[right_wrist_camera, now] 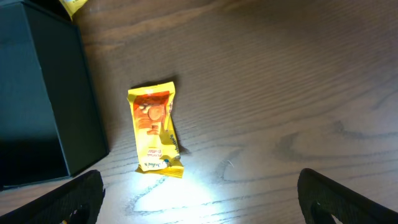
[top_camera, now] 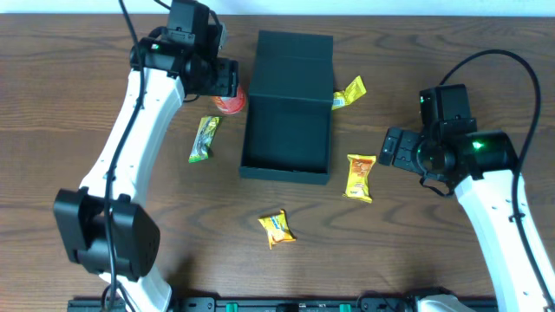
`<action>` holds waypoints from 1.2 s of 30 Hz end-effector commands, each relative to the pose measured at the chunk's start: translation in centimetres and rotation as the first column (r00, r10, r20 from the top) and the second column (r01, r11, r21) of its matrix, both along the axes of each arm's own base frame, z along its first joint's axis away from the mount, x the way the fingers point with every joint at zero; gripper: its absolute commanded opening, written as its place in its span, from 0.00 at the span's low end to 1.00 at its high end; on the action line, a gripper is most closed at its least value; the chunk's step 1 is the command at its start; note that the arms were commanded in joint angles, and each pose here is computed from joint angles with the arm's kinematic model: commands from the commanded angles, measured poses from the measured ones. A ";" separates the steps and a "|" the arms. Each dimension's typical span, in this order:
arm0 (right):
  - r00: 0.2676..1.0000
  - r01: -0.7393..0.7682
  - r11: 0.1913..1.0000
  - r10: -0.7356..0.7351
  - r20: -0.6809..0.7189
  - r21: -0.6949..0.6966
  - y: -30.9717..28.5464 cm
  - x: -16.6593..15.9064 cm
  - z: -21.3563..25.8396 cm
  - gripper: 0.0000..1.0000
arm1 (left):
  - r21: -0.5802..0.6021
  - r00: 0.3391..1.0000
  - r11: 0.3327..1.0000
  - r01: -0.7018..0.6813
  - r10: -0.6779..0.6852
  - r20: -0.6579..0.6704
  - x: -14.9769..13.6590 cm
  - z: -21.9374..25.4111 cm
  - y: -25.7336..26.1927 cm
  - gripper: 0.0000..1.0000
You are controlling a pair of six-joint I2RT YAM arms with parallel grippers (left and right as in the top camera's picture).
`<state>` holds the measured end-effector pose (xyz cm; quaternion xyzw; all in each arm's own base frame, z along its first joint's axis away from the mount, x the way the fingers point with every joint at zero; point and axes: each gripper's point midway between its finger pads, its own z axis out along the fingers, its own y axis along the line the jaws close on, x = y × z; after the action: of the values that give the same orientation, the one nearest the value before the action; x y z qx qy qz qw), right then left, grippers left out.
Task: Pack container
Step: 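Lift the can and carry it over the black box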
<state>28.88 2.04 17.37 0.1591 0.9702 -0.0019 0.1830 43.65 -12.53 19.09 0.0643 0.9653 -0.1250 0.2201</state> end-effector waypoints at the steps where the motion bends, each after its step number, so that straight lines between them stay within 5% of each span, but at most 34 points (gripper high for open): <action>1: 1.000 0.006 1.000 -0.006 0.021 -0.006 0.2 0.3 0.6 0.99 | -0.148 0.998 0.987 0.064 -0.066 -0.014 -1.4 2.1 -2.4 0.70; 9: 1.000 0.006 1.000 -0.006 0.018 -0.006 0.2 0.2 0.6 0.99 | -0.404 0.968 0.902 0.153 -0.219 -0.122 -5.2 3.5 -6.4 0.70; 20: 1.000 0.006 1.000 -0.006 0.015 -0.006 0.2 0.1 0.6 0.99 | -0.507 0.949 0.849 0.149 -0.267 -0.168 -6.4 0.7 -9.6 0.70; 36: 1.000 0.006 1.000 -0.006 -0.007 -0.011 0.1 -0.4 0.4 0.99 | -0.547 0.962 0.829 -0.117 -0.042 -0.269 -4.9 -6.1 -11.1 0.70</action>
<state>28.22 1.95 17.14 0.1587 0.9727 -0.0060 0.1695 39.27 -23.10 13.48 -0.0056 0.9057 -0.4092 0.1111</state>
